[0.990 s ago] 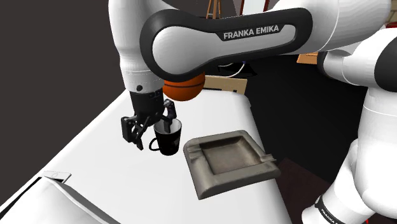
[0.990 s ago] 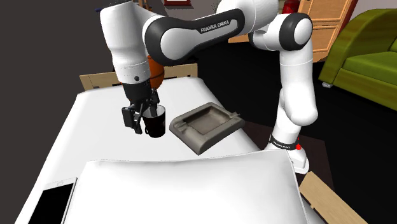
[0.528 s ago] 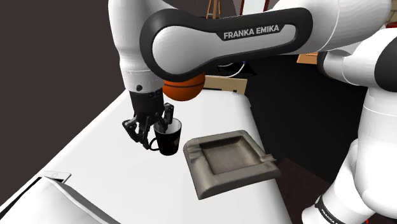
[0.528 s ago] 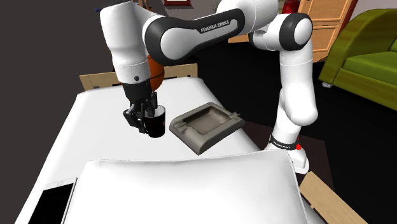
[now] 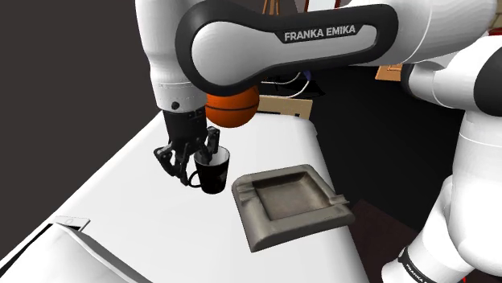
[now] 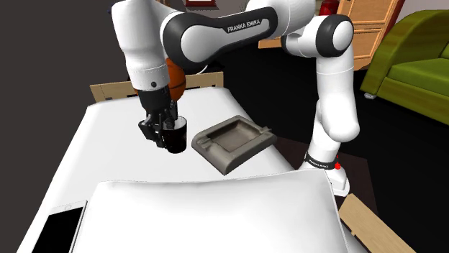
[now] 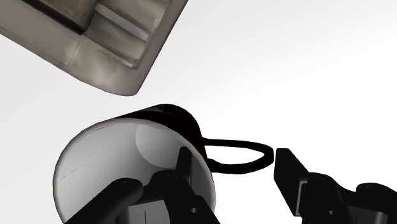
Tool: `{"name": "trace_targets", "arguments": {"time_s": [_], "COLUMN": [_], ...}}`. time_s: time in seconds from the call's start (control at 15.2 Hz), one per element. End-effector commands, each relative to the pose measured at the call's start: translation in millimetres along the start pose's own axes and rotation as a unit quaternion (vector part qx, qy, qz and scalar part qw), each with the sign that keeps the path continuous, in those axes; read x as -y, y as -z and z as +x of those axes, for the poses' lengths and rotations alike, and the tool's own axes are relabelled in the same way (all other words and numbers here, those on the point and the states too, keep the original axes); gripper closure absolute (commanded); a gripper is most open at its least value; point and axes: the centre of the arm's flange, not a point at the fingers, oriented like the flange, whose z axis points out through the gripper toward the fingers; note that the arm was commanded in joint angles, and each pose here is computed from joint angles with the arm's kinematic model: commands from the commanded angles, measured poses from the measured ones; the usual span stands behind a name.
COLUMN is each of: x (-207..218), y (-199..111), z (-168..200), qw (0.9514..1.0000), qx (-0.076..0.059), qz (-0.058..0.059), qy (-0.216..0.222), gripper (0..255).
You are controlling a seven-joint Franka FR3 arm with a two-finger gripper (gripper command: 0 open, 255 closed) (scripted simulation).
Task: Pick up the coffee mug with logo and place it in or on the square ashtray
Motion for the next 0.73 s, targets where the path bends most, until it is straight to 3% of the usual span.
{"name": "trace_targets", "arguments": {"time_s": [0.0, 0.66], "x": [-1, -2], "y": [11, 64], "z": [0, -1], "qw": [1.0, 1.0], "qx": [0.0, 0.0], "qz": [0.0, 0.0], "qy": [0.0, 0.0], "gripper": [255, 255]}}
